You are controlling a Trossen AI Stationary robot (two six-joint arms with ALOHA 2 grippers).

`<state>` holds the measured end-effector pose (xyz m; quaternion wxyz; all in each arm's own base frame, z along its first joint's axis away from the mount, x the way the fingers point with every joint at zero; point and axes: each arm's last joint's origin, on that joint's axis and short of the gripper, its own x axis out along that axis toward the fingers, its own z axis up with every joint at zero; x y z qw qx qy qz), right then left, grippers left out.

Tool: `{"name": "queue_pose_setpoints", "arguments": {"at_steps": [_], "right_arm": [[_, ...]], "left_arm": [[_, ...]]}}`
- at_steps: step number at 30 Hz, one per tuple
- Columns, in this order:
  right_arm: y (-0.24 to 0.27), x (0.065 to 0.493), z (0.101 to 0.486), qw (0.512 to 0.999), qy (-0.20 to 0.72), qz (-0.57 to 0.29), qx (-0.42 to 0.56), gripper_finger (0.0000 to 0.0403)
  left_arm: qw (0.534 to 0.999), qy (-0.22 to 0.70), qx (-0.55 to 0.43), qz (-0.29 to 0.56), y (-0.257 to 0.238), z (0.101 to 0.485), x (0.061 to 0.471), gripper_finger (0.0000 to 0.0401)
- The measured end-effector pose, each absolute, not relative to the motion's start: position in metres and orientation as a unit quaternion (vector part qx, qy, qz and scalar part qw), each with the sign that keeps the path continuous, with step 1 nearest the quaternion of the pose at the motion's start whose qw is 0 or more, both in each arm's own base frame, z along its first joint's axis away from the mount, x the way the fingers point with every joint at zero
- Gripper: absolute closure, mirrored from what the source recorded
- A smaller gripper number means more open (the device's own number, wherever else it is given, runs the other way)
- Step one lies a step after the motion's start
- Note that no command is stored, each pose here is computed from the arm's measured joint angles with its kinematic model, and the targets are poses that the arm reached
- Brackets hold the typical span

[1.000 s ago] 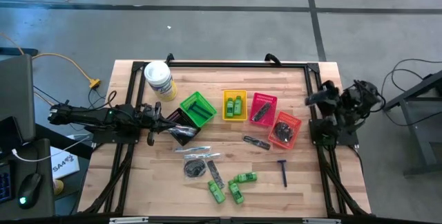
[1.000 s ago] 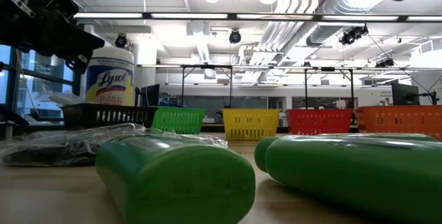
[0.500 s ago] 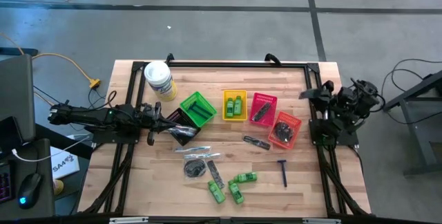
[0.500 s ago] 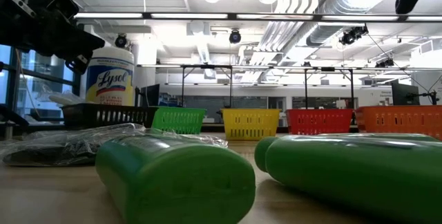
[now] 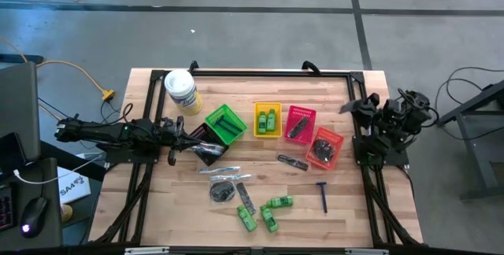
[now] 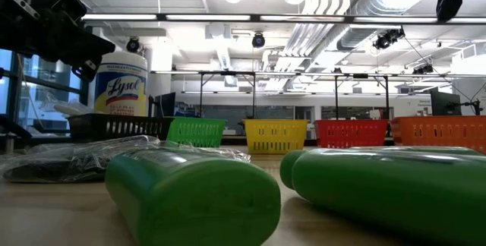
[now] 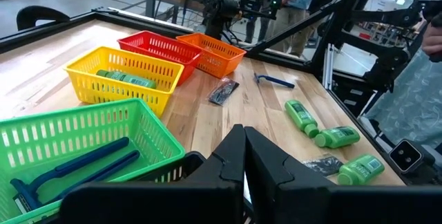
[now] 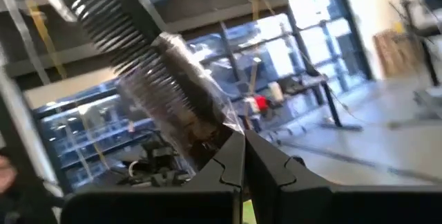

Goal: Pick & Place Travel size toiletries
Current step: Put the bottom black hair comb into the red bin

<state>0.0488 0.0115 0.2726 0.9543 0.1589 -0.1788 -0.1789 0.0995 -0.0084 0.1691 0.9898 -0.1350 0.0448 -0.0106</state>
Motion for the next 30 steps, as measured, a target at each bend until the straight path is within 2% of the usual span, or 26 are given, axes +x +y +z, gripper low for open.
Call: {"name": "queue_pose_setpoints", "arguments": {"at_steps": [3,6,11,13,17,20,25,30], "right_arm": [[0.012,0.05,0.272,0.954,-0.171,-0.188,0.157,0.0401],[0.007,0.047,0.272,0.938,-0.163,-0.242,0.187,0.0401],[0.005,0.045,0.278,0.932,-0.202,-0.215,0.211,0.0401],[0.003,0.044,0.277,0.926,-0.184,-0.249,0.217,0.0401],[0.006,0.046,0.276,0.934,-0.188,-0.225,0.204,0.04],[0.005,0.046,0.275,0.932,-0.178,-0.244,0.201,0.04],[0.01,0.051,0.272,0.95,-0.162,-0.226,0.139,0.04],[0.014,0.056,0.267,0.953,-0.128,-0.254,0.109,0.04]], "left_arm": [[0.99,0.045,-0.135,-0.011,-0.008,0.169,0.1,0.0401],[0.99,0.045,-0.135,-0.011,-0.008,0.169,0.1,0.0401],[0.99,0.045,-0.135,-0.011,-0.008,0.169,0.1,0.0401],[0.99,0.045,-0.135,-0.011,-0.008,0.169,0.1,0.0401],[0.99,0.045,-0.135,-0.011,-0.008,0.169,0.099,0.0401],[0.99,0.045,-0.135,-0.011,-0.008,0.169,0.1,0.0401],[0.99,0.047,-0.135,-0.01,-0.008,0.169,0.1,0.0401],[0.99,0.049,-0.133,-0.01,-0.008,0.169,0.1,0.0401]]}}
